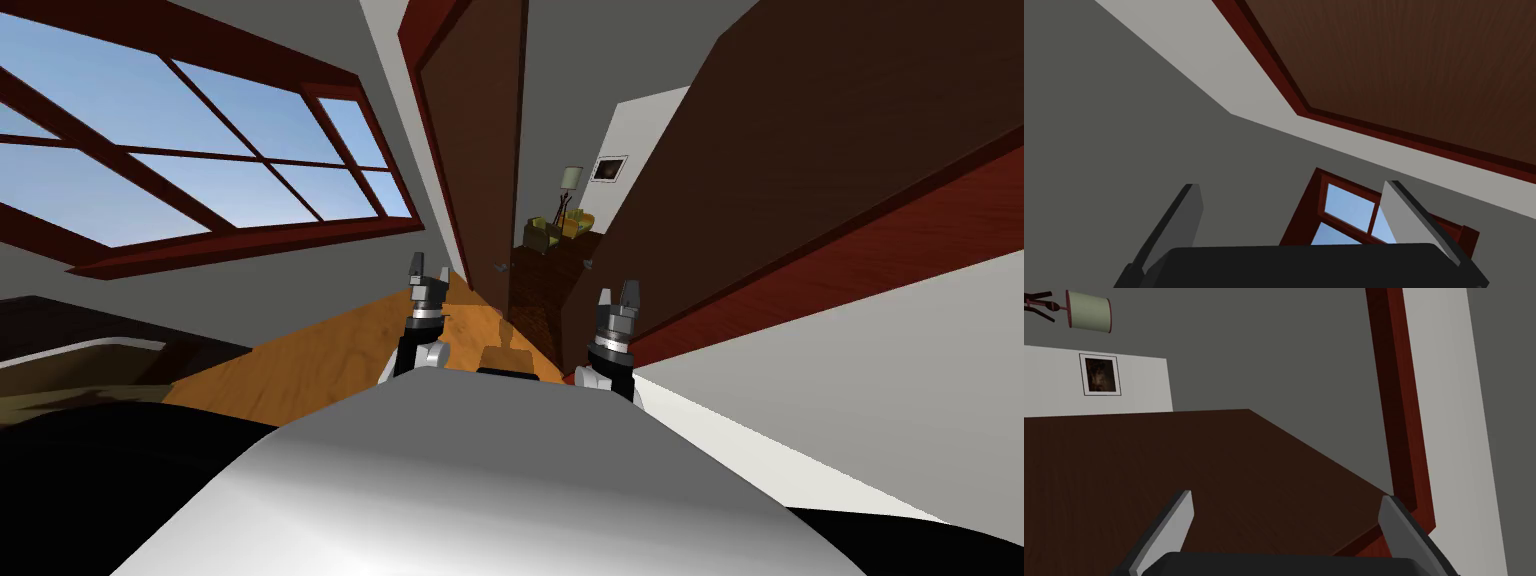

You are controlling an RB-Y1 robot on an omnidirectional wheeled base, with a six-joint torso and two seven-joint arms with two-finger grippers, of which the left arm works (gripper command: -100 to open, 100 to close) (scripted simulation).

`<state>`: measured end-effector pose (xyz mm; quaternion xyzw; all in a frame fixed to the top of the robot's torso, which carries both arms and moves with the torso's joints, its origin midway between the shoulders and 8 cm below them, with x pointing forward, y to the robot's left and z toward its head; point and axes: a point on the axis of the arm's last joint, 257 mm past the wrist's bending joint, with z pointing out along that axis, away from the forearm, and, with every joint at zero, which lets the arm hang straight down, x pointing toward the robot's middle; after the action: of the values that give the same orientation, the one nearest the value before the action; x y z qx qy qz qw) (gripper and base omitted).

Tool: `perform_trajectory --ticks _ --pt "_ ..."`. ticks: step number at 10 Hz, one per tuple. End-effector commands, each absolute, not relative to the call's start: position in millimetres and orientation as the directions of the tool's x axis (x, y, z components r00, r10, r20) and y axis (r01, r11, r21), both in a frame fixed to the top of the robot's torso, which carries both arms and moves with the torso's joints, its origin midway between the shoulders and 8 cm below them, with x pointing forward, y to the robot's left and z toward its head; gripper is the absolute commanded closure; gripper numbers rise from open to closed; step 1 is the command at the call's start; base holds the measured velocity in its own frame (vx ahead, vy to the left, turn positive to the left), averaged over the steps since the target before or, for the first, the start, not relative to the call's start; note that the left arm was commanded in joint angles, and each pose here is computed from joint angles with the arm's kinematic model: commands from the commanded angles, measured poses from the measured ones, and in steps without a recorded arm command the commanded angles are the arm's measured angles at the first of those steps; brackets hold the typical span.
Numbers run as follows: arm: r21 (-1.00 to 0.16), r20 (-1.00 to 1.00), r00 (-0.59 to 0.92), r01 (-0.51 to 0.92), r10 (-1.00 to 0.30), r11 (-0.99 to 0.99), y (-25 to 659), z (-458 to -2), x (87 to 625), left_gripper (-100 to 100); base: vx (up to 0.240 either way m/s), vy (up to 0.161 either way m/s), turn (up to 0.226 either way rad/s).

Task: Push the door open

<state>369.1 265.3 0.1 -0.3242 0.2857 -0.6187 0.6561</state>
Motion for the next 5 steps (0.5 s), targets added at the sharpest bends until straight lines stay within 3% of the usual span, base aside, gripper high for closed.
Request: perform_trajectory --ticks 1,5 --pt "-0.789 0.025 0.061 0.614 -0.998 0.018 262.1 -9.5 374.2 -100 0.064 -0.065 -0.047" --pt "-0.822 0.022 0.028 0.569 -0.999 -0.002 250.3 -42.8 390.0 -100 0.132 0.099 -0.089"
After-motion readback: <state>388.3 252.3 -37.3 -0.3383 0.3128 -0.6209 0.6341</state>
